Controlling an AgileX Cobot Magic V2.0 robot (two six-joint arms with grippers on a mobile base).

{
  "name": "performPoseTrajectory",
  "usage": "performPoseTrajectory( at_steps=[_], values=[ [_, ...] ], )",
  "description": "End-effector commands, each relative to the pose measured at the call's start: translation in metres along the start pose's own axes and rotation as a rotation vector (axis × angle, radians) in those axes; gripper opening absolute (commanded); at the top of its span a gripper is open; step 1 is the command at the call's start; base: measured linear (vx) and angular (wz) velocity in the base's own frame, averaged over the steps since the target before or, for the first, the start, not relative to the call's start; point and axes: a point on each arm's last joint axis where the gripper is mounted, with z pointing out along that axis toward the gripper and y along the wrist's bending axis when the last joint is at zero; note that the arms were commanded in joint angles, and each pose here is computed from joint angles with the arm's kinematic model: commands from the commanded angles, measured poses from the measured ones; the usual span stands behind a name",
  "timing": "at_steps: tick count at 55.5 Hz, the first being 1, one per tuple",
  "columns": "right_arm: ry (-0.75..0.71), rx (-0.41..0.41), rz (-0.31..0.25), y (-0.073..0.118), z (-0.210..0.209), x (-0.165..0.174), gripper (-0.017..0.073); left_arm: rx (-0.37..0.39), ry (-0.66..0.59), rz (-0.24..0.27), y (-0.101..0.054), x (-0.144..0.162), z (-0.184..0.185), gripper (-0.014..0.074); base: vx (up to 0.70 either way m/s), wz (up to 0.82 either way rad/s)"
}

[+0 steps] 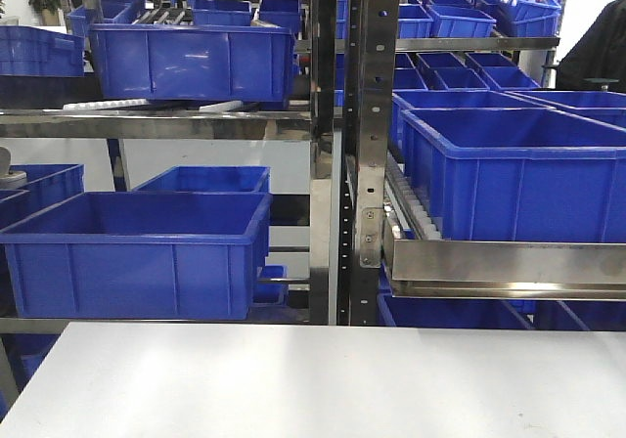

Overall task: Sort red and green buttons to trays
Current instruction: 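Lower left gripper over green button and right gripper over red button, then close left gripper on the green-capped button and lift it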

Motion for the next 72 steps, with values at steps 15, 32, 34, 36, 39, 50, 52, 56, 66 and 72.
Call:
performPoseTrajectory(
  at_steps=[15, 32, 34, 36, 39, 50, 52, 56, 66, 72],
  values=[
    [-0.096, -0.01, -0.004, 0.001, -0.002, -0.017, 0.0351, 0.003, 0.078, -0.026, 0.002, -0.023, 0.03, 0.0535, 0.0, 0.0],
    [-0.093, -0.01, -0.004, 0.001, -0.002, -0.017, 0.0351, 0.003, 0.236, -0.042, 0.003, -0.045, 0.074, 0.0535, 0.0, 0.0],
    [-0.091, -0.009, -0.004, 0.001, -0.002, -0.017, 0.0351, 0.002, 0.249, -0.058, 0.003, -0.046, 0.079, 0.0535, 0.0, 0.0],
    [-0.087, -0.008, -0.004, 0.001, -0.002, -0.016, 0.0351, 0.0, 0.262, -0.075, 0.003, -0.048, 0.083, 0.0535, 0.0, 0.0],
    [-0.08, -0.007, -0.004, 0.001, -0.002, -0.016, 0.0351, -0.001, 0.286, -0.092, 0.004, -0.05, 0.088, 0.0535, 0.0, 0.0],
    [-0.056, -0.001, -0.004, 0.0, -0.002, -0.013, 0.0351, 0.001, 0.399, -0.103, 0.004, -0.056, 0.108, 0.0535, 0.0, 0.0],
    [-0.052, 0.0, -0.004, 0.0, -0.002, -0.013, 0.0351, 0.002, 0.418, -0.098, 0.004, -0.057, 0.111, 0.0535, 0.0, 0.0],
    [-0.052, 0.0, -0.004, 0.0, -0.002, -0.013, 0.0351, 0.005, 0.447, -0.088, 0.004, -0.059, 0.118, 0.0535, 0.0, 0.0],
    [-0.052, 0.0, -0.005, 0.0, -0.002, -0.013, 0.0351, 0.02, 0.526, -0.042, 0.004, -0.057, 0.135, 0.0535, 0.0, 0.0],
    [-0.052, 0.0, -0.005, 0.0, -0.002, -0.013, 0.0351, 0.022, 0.556, -0.042, 0.003, -0.052, 0.143, 0.0535, 0.0, 0.0]
  ],
)
